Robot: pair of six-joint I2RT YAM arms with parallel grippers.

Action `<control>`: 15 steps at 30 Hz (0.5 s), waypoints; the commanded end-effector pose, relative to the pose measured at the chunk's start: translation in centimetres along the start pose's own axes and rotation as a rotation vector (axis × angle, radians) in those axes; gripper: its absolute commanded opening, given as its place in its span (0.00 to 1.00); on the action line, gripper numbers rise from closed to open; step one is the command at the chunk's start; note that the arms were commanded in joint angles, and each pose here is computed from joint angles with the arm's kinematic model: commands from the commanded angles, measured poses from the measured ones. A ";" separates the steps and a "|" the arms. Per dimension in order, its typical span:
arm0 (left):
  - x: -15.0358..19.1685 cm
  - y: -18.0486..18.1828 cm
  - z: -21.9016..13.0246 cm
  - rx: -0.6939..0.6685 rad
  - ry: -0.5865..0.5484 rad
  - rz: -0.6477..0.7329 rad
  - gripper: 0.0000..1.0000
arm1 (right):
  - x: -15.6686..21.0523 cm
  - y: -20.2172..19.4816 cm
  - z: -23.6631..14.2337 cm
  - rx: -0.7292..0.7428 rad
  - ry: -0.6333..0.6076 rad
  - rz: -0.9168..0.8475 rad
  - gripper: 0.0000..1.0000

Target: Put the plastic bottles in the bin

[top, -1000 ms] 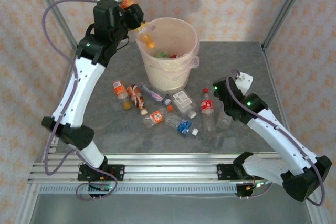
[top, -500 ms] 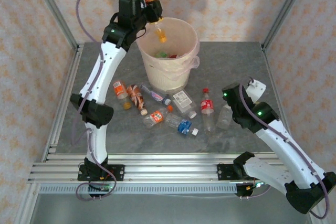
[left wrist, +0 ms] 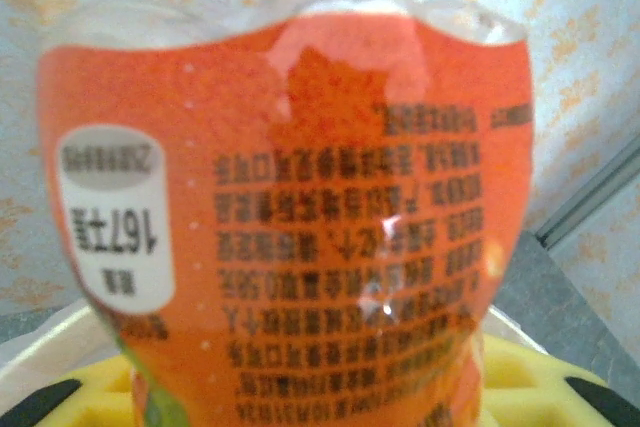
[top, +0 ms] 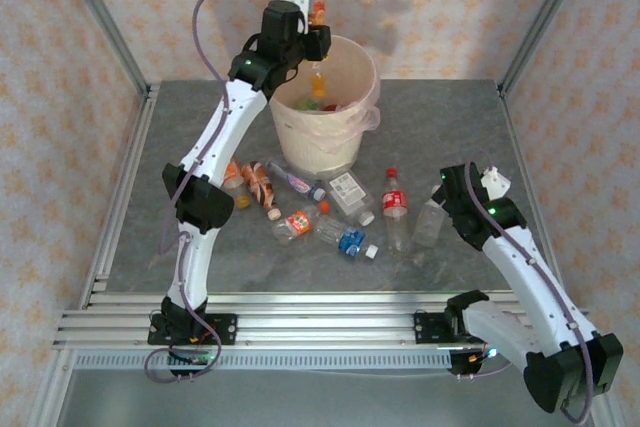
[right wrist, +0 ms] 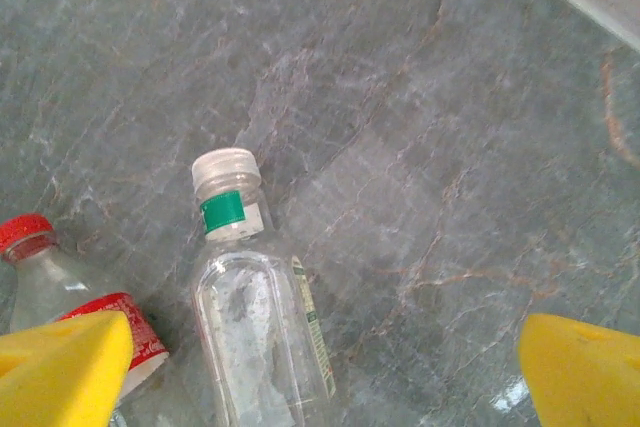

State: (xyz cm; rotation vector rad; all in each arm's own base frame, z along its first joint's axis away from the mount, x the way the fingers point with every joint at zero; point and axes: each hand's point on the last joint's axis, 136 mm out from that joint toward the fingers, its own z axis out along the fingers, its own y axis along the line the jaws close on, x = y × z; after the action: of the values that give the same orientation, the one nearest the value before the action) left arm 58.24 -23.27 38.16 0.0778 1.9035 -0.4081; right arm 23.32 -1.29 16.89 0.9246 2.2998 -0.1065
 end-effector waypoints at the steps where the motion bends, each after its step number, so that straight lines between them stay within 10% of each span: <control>1: -1.2 -1.4 0.1 0.019 -0.057 0.078 0.48 | 0.4 0.8 0.6 -0.037 0.041 -0.014 0.99; 15: 1.0 -0.9 1.2 -0.002 -0.003 0.051 0.66 | 2.3 1.7 3.2 -0.055 0.126 -0.029 0.99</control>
State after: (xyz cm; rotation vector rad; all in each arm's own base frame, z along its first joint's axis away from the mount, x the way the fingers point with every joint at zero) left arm 58.76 -25.09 35.48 0.1490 1.9385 -0.3765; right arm 24.61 0.29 13.66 0.9137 2.4122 -0.0034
